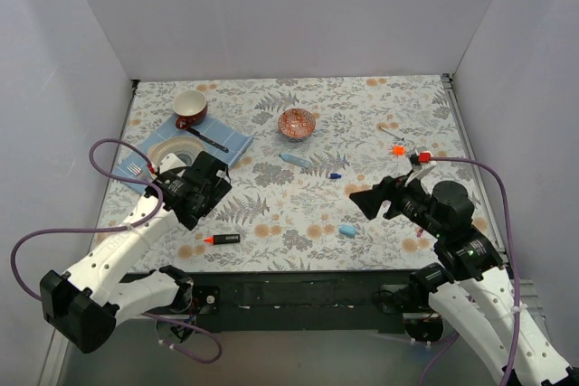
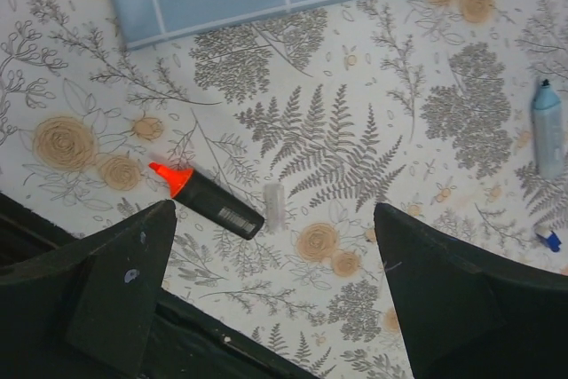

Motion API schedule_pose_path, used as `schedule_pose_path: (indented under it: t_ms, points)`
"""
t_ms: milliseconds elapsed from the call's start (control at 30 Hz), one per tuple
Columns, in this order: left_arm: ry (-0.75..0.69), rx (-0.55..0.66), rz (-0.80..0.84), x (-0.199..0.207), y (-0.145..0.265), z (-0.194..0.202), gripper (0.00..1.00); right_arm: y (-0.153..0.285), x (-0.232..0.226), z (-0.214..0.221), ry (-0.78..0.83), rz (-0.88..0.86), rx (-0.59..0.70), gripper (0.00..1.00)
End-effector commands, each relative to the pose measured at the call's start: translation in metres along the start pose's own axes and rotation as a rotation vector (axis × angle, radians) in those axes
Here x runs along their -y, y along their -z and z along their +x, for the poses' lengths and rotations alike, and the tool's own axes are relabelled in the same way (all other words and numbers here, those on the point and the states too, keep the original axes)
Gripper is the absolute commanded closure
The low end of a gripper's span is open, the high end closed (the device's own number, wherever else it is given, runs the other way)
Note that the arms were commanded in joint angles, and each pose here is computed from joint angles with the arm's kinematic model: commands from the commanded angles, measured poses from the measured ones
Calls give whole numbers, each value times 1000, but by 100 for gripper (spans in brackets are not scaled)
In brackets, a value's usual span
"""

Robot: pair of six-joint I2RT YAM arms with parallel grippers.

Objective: Insert the pens into the pen caps

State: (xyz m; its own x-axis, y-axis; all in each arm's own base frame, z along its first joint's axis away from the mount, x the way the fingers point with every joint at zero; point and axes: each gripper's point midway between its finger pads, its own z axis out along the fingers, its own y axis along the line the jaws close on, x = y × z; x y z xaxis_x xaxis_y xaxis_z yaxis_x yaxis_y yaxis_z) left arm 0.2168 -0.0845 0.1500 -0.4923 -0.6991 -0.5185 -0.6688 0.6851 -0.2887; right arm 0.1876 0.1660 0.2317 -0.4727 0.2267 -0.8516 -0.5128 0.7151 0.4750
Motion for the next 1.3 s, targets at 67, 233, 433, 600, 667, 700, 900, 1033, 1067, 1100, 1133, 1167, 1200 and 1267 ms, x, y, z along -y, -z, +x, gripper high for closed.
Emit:
schedule_pose_path:
  t_ms: [67,233,433,600,667,700,900,1033,1067,1100,1133,1167,1200,1267]
  points:
    - [475,-79,-136,-23,-13,23,10,2,-15,-13,38,-76,68,11]
    - [510,-140,-143,-27,-17,39,14,1,-20,-13,42,-112,63,11]
    - [476,-218,-124,-23,-34,63,17,1,-22,-12,41,-125,70,12]
    - [465,-227,-153,-22,-44,70,18,3,-25,-11,35,-140,63,13]
    - [456,-227,-176,-25,-48,73,18,4,-25,-11,37,-138,68,13]
    - [455,-219,-181,-26,-50,73,19,5,-25,-11,38,-136,70,13]
    - [447,-213,-220,-32,-59,77,21,9,-24,-12,47,-125,78,13]
    - [441,-204,-235,-36,-63,80,24,10,-22,-13,51,-116,84,13]
    - [440,-202,-241,-38,-65,81,24,10,-22,-13,53,-116,84,13]
    - [440,-203,-249,-41,-68,83,24,10,-22,-13,51,-117,85,13]
    - [437,-207,-253,-42,-70,85,24,10,-22,-13,51,-117,82,13]
    - [436,-210,-256,-43,-71,87,25,10,-23,-14,52,-117,87,13]
    - [433,-213,-265,-45,-74,90,25,10,-23,-14,53,-119,84,14]
    - [433,-213,-284,-48,-75,92,25,12,-25,-15,53,-123,85,14]
